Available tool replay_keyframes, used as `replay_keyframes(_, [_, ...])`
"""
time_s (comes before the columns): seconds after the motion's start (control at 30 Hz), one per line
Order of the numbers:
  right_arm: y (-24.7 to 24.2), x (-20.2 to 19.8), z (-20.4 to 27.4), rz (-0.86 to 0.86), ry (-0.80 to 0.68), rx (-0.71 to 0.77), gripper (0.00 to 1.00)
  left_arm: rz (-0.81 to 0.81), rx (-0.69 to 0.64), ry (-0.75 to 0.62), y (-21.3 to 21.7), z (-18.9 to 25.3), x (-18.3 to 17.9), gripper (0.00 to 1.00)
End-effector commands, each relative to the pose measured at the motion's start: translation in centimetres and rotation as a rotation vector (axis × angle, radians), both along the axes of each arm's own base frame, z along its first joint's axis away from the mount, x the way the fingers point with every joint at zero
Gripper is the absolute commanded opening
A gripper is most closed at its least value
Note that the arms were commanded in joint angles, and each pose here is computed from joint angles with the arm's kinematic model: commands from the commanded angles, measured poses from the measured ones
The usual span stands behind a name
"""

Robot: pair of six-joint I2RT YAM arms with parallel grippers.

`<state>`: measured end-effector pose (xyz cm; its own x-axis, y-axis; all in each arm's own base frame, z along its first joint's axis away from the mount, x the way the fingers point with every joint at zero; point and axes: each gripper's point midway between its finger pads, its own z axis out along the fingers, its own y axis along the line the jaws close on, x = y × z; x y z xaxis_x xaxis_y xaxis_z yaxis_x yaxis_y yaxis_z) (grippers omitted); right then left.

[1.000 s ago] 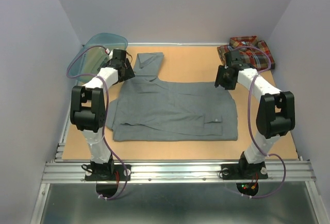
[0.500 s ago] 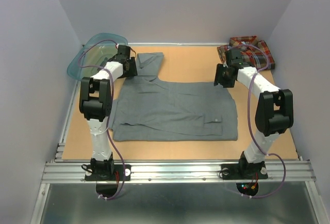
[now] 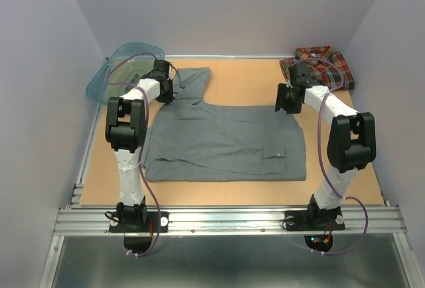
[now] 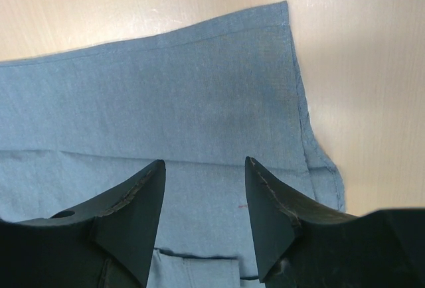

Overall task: Fold and stack the long sleeve shirts
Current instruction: Fold the shirt

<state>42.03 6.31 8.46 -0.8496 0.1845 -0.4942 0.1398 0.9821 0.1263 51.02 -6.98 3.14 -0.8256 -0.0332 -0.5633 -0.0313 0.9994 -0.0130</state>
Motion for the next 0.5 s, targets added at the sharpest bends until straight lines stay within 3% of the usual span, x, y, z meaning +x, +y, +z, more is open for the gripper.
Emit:
replay_keyframes(0.0, [-0.4, 3.3, 2.6, -0.002, -0.107, -0.030, 0.56, -0.042, -0.021, -0.038, -0.6, 2.3, 0.8, 0.15])
replay_keyframes(0.27, [-2.4, 5.4, 1.6, -0.023, -0.110, -0.099, 0.55, -0.049, -0.030, -0.073, -0.6, 3.8, 0.3, 0.00])
replay_keyframes(0.47, [-3.7, 6.5, -0.4, 0.007, -0.094, -0.114, 0.52, -0.060, -0.026, -0.100, -0.5, 4.7, 0.1, 0.00])
